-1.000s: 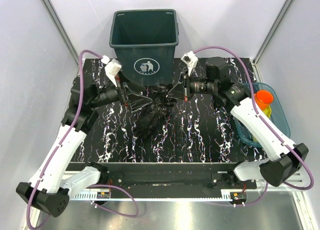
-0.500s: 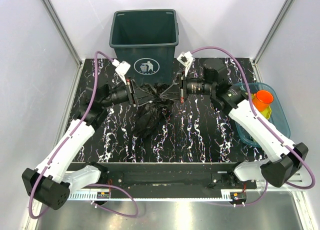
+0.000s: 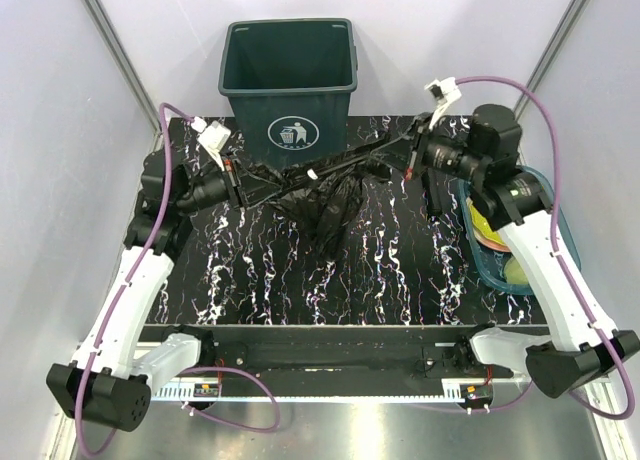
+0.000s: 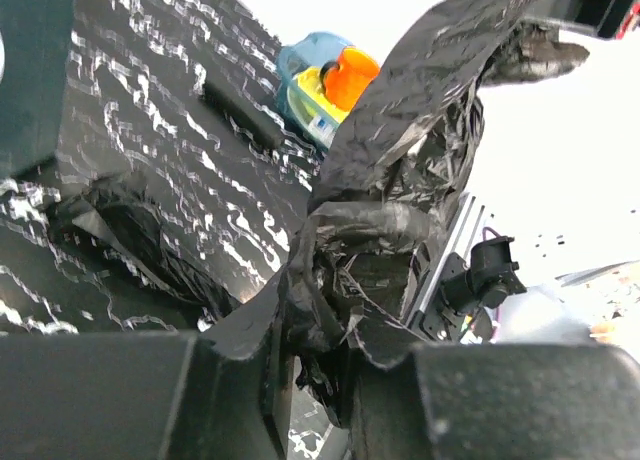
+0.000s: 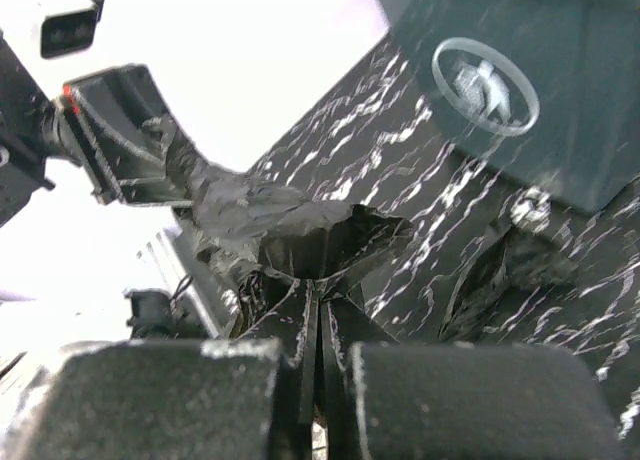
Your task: Put the trash bags into the trash bin
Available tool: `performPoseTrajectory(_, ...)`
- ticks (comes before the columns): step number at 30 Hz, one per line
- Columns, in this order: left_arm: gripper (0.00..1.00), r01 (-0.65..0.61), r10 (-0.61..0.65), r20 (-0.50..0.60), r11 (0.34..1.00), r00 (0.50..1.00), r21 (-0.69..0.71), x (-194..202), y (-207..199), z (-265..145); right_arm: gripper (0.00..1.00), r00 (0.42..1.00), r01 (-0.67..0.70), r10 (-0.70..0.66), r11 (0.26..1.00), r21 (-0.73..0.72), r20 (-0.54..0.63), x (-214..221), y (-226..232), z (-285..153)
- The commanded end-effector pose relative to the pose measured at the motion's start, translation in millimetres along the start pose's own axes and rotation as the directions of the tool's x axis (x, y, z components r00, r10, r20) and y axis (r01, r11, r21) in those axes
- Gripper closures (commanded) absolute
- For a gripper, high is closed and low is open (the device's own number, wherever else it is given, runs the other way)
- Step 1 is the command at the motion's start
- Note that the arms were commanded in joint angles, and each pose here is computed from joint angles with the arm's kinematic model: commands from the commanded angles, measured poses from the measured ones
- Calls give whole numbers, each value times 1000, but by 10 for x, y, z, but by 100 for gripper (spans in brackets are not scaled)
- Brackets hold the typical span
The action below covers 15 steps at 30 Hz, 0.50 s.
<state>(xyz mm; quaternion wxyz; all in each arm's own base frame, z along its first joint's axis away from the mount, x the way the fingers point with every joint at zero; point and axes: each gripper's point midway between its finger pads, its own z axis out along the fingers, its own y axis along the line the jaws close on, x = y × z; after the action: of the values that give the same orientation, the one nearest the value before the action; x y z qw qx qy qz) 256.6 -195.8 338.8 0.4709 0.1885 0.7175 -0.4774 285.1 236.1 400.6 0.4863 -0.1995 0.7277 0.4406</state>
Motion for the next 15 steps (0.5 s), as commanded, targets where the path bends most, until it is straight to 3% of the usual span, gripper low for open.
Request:
performPoseTrajectory(1, 76, -278, 265, 116, 953, 957, 121, -514, -468, -116, 100, 947, 185, -205, 978, 100, 249, -843, 293, -498)
performPoseTrajectory(4, 74, -335, 328, 108, 941, 938, 55, -655, -358, -99, 100, 899, 277, -312, 949, 153, 307, -1104, 434, -716)
performPoseTrajectory(7, 71, -346, 336, 133, 936, 932, 59, -767, -381, -84, 100, 934, 266, -274, 962, 63, 230, -856, 505, -672)
performPoseTrajectory(9, 67, -337, 317, 162, 934, 935, 118, -829, -499, -63, 100, 973, 211, -203, 975, -63, 113, -438, 515, -551)
performPoseTrajectory(12, 45, -363, 347, 111, 907, 931, 212, -664, -612, -56, 100, 990, 141, -142, 984, -112, 5, -27, 393, -447)
performPoseTrajectory(13, 29, -389, 375, 104, 896, 921, 215, -652, -636, -82, 100, 991, 130, -132, 986, -107, -9, 32, 354, -431)
performPoseTrajectory(15, 19, -395, 389, 69, 898, 919, 194, -571, -602, -118, 100, 994, 95, -100, 990, -108, -36, 177, 280, -385)
